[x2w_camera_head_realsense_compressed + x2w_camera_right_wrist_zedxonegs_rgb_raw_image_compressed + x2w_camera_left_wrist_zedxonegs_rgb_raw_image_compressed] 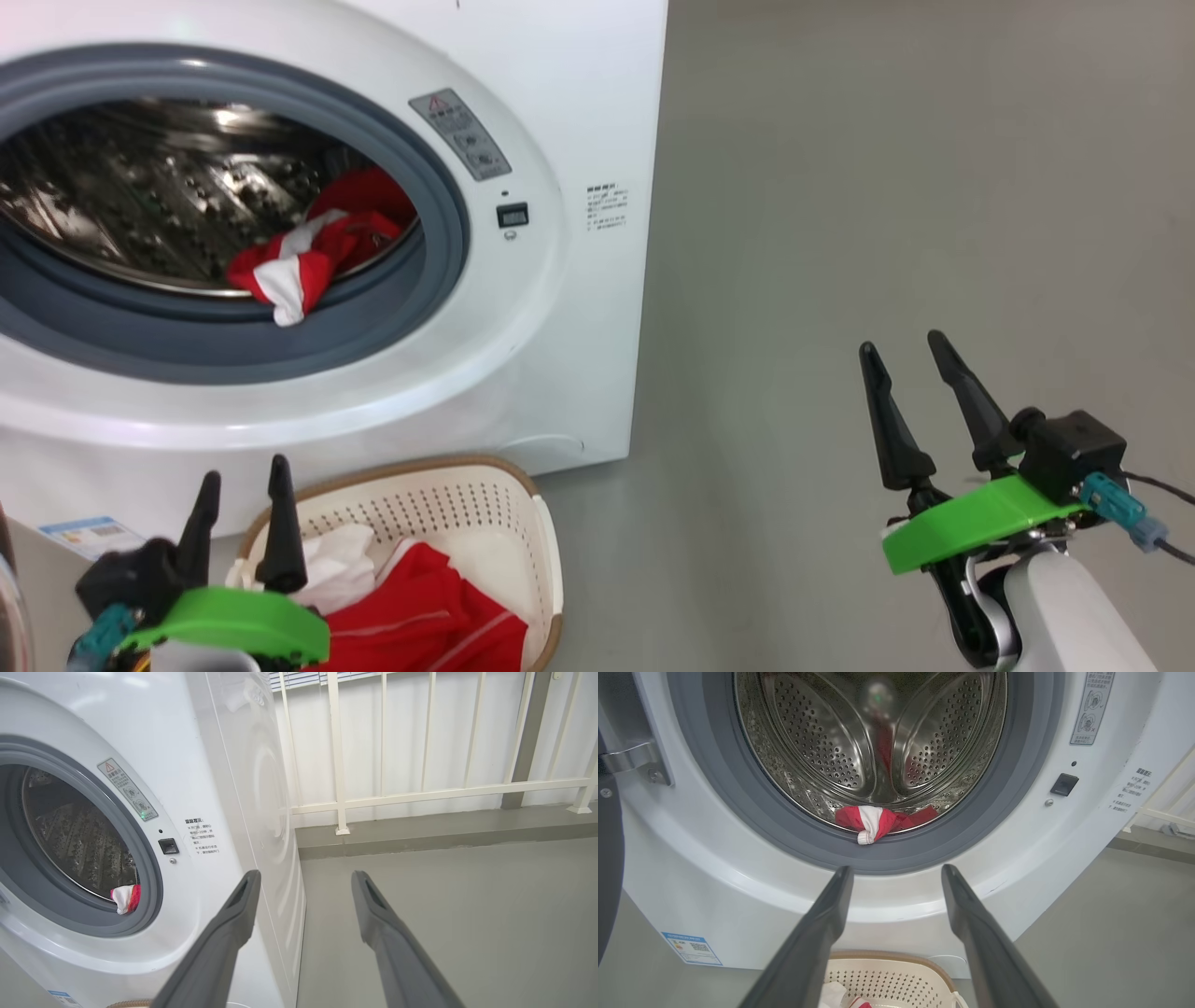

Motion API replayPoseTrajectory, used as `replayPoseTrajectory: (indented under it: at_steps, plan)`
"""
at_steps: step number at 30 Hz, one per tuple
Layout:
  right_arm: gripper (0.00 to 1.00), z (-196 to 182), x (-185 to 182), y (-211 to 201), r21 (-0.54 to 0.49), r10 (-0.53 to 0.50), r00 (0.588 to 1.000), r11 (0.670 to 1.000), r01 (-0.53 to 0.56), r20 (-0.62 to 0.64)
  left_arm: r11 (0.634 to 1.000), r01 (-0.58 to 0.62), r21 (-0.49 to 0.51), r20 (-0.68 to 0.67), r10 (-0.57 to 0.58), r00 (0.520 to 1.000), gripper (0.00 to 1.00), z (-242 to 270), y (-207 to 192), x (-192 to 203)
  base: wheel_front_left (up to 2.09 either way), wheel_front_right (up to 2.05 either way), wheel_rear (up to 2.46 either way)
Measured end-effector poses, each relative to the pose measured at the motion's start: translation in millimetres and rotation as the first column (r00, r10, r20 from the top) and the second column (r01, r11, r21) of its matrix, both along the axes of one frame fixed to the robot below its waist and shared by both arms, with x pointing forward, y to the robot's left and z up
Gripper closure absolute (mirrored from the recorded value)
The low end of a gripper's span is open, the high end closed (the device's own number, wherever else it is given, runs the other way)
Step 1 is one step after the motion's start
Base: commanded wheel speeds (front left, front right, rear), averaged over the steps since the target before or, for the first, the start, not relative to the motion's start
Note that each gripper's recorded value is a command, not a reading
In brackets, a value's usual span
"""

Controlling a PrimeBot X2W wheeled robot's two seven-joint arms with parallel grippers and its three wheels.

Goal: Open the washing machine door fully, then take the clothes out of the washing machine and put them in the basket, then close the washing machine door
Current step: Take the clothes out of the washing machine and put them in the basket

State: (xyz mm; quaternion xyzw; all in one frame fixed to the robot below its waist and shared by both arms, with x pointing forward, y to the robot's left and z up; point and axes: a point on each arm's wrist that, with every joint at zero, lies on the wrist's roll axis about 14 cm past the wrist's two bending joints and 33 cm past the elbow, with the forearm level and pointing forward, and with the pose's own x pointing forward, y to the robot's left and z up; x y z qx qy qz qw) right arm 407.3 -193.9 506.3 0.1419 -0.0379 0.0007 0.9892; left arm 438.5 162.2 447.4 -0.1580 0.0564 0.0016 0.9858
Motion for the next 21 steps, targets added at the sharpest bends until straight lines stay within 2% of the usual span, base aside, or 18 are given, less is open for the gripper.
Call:
replayPoseTrajectory:
  at_steps: [14,21]
  plan:
    - [0.0,23.3,-36.4,-0.3,-0.001,-0.007,0.997,1.0,0.007,0.075,1.0,-0.003,0.025,0.155,0.0,0.988,0.0,47.9,8.0,-49.0,0.0,0.0,0.0]
    - [0.0,17.8,-50.4,0.4,0.005,-0.009,0.998,1.0,0.009,0.065,0.995,0.005,0.099,0.203,-0.025,0.979,0.0,62.7,6.5,-65.3,0.0,0.0,0.0]
